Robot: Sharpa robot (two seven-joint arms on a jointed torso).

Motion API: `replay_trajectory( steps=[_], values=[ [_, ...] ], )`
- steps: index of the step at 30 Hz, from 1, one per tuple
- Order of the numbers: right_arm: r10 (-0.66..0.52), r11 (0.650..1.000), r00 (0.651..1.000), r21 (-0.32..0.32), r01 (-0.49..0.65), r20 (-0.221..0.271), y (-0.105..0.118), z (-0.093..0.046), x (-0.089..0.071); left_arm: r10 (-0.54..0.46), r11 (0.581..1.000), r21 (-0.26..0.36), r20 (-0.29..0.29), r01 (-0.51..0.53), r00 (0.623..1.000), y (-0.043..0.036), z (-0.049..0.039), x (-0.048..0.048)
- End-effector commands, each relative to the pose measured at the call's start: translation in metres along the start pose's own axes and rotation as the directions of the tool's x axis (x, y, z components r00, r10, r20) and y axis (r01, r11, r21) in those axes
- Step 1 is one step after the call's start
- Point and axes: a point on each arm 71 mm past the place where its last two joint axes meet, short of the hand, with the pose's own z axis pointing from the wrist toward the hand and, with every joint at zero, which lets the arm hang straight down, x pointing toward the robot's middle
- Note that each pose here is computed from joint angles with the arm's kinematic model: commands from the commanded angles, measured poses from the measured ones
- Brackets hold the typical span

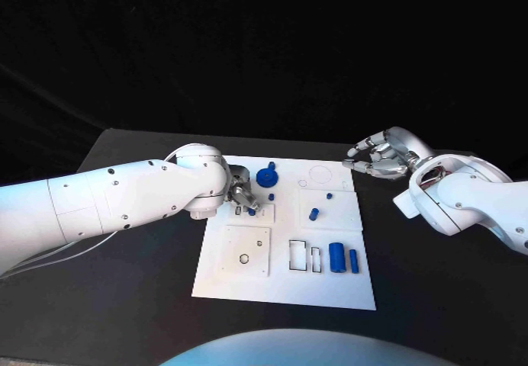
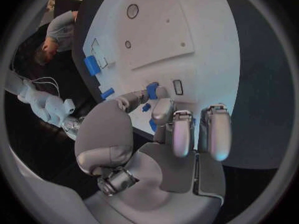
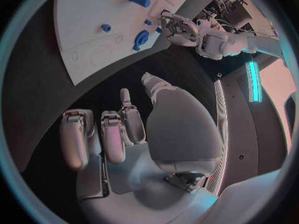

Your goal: Assemble the parts on the task board

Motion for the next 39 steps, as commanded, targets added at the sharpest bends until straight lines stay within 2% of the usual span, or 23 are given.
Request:
replay_trajectory(
  steps=[1,23,30,39],
  values=[
    [-0.002,1.0,1.0,-0.01,0.002,-0.007,0.001,0.0,0.001,0.01,1.0,-0.008,-0.027,-0.01,1.0,0.0001,0.0012,0.0041],
    [-0.002,1.0,1.0,-0.007,0.002,-0.003,0.0,0.0,0.0,0.002,1.0,-0.013,-0.02,-0.003,1.0,0.0023,0.0002,0.0044],
    [-0.002,1.0,1.0,-0.006,0.002,-0.003,0.0,0.0,0.0,-0.031,1.0,-0.004,-0.005,0.031,1.0,0.0044,-0.0048,0.0024],
    [-0.001,1.0,1.0,-0.003,0.001,-0.001,-0.002,0.002,0.0,-0.085,0.996,0.022,0.024,0.085,0.996,0.0042,-0.0148,-0.0087]
  ],
)
